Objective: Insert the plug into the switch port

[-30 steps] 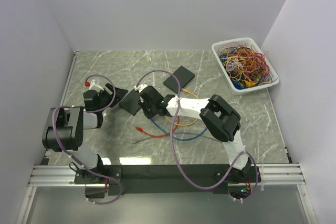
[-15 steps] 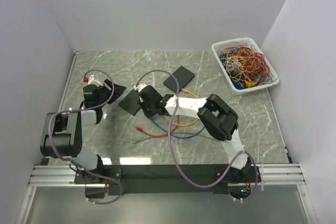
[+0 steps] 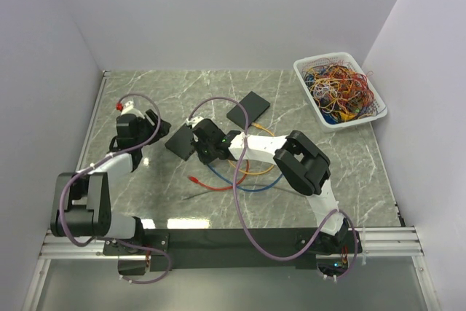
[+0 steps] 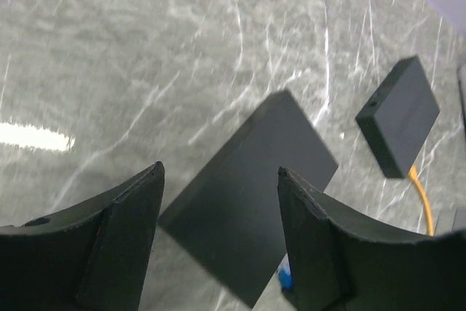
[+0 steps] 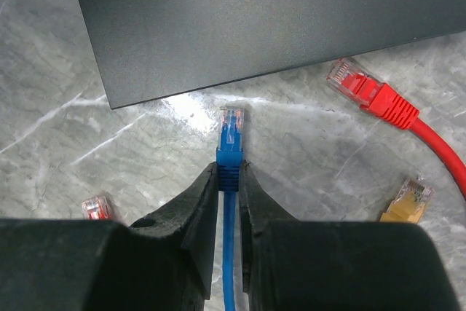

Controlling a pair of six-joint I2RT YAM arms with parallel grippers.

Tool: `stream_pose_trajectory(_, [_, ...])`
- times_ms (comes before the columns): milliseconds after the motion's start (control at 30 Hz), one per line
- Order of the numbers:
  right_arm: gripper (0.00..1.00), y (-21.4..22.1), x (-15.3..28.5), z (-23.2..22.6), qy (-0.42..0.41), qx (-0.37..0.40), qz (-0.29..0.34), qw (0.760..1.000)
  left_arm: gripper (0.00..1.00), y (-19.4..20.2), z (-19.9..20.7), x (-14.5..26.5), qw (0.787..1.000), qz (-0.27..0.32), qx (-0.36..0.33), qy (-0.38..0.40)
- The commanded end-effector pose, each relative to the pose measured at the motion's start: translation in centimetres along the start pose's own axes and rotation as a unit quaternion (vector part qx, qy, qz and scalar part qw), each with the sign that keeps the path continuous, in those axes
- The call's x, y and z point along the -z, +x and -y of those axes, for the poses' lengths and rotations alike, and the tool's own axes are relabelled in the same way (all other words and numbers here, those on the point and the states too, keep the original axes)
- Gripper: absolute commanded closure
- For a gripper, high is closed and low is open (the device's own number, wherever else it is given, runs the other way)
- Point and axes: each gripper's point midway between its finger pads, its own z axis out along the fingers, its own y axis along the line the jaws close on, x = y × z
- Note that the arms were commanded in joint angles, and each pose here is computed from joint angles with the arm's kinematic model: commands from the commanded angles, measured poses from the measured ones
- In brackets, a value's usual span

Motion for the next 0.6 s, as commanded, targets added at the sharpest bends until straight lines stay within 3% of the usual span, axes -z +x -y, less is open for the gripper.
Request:
stream_pose_trajectory(0, [1.0, -2.0, 1.4, -0.2, -0.003, -0.008, 0.024, 1.0, 0.3, -0.4, 0.6, 1.0, 0.999, 0.022, -0.027, 0.022])
stream_pose_trajectory(567, [1.0, -2.2, 1.3, 0.8, 0.025, 0.001, 0.03, 0.999, 0.36, 2.2, 0.3, -1.4, 0.999, -0.038, -0.011, 0.001])
